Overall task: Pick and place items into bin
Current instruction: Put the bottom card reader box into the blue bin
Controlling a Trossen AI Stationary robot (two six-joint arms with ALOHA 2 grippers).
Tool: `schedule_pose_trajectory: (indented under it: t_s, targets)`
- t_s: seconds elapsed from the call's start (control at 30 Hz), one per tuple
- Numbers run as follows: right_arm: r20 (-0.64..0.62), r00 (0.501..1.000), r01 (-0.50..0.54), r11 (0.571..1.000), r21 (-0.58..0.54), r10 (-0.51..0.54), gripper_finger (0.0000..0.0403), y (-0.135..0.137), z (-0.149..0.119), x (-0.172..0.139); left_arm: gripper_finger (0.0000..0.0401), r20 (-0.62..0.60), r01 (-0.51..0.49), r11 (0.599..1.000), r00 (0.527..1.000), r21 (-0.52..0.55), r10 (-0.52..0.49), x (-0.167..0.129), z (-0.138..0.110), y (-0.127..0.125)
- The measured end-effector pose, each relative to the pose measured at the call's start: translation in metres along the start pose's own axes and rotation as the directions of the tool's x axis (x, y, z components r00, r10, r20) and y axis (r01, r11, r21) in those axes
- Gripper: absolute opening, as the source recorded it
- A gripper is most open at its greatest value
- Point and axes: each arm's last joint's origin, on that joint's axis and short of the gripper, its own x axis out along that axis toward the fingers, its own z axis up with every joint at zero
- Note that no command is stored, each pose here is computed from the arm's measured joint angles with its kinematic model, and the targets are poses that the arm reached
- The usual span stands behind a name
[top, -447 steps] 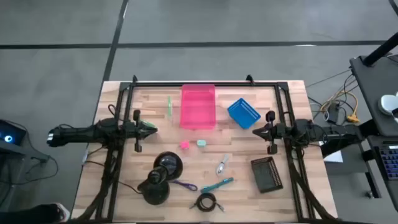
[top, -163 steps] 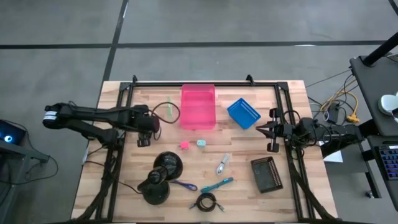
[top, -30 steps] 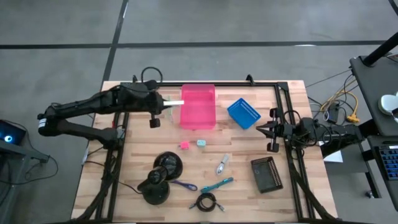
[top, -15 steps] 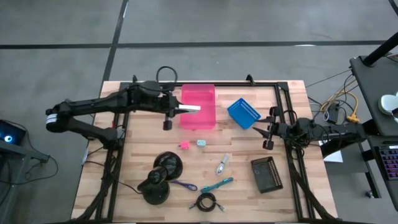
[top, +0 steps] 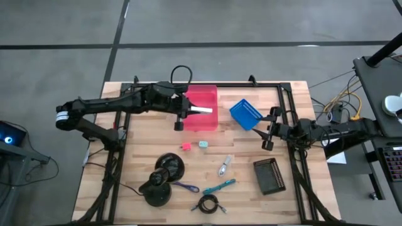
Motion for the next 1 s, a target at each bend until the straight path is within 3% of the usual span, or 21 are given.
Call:
schedule_pose_trajectory:
  t_s: [0.43,1.0]
  targets:
    - [-0.006,0.999,0.035,0.999,0.03,-0.035,0.0198,0.001,0.001,0.024,0.0029,0.126,0.074,0.992,0.988,0.103,-0.087,0.018,0.011,0.001]
    - [-0.14,0.99,-0.003,0.995,-0.103,-0.011,0.0199,0.002,0.018,0.119,0.0029,0.175,0.052,0.99,0.982,0.132,-0.075,0.023,0.018,0.004]
